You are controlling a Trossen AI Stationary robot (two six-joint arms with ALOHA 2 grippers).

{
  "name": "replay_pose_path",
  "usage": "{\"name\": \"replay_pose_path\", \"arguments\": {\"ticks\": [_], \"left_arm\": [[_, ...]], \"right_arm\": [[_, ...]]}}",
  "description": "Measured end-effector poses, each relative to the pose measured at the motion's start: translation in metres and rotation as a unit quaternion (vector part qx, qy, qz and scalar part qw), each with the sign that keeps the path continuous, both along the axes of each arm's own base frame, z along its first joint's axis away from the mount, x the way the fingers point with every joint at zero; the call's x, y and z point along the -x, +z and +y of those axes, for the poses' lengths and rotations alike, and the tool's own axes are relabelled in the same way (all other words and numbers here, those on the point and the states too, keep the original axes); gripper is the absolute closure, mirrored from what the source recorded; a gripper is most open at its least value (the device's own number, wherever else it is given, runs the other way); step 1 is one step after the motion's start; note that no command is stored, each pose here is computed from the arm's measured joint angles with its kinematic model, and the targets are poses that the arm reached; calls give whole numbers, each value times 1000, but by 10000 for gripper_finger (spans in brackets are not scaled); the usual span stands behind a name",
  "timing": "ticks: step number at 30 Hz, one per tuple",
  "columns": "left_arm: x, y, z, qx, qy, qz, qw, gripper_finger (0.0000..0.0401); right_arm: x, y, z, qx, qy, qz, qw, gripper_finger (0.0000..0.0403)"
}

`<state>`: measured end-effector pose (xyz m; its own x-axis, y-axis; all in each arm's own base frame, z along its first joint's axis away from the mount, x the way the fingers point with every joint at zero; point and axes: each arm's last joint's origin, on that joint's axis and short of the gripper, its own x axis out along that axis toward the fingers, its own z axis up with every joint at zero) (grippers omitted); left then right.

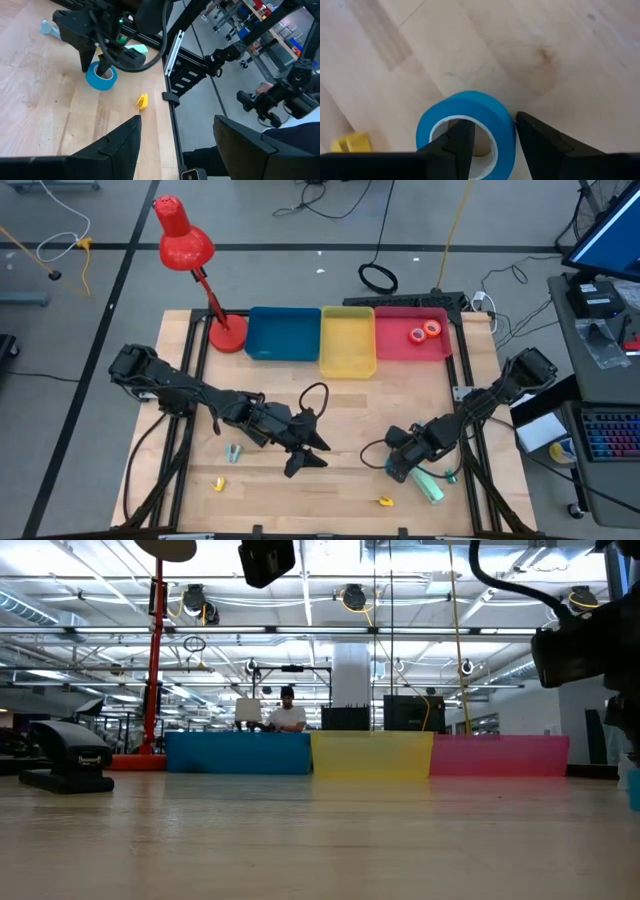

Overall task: Pick and place Stapler, Stapler remover, tape
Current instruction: Put the blue tape into the red bin

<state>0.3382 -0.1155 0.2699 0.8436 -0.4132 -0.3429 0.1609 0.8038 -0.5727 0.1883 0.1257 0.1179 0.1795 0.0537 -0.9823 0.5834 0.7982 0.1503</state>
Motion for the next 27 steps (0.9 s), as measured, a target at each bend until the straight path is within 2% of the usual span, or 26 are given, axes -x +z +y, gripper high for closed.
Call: {"name": "replay_pose_path", "arguments": {"ticks": [4, 7, 12, 16, 21, 24, 27], "left_arm": [[0, 0, 1, 11, 5, 6, 1000, 155], [0, 0, 1, -2, 0, -1, 1000, 155], [1, -3, 2, -17, -6, 12, 1000, 155], [5, -11, 0, -76, -25, 30, 996, 155], [7, -14, 1, -113, -33, 39, 992, 155], [15, -11, 4, -129, -41, 37, 990, 155], [32, -9, 11, -135, -41, 28, 990, 155]], "right_arm": [[6, -7, -4, -8, -47, 3, 999, 259], [6, -8, -4, -17, -55, -5, 998, 259], [2, -7, -1, -23, -16, -28, 999, 259], [-1, -6, 1, -27, 12, -45, 999, 259], [-2, -6, 1, -27, 21, -50, 998, 259], [-2, -6, 1, -28, 19, -50, 998, 259], [-2, -6, 1, -28, 19, -50, 998, 259]]}}
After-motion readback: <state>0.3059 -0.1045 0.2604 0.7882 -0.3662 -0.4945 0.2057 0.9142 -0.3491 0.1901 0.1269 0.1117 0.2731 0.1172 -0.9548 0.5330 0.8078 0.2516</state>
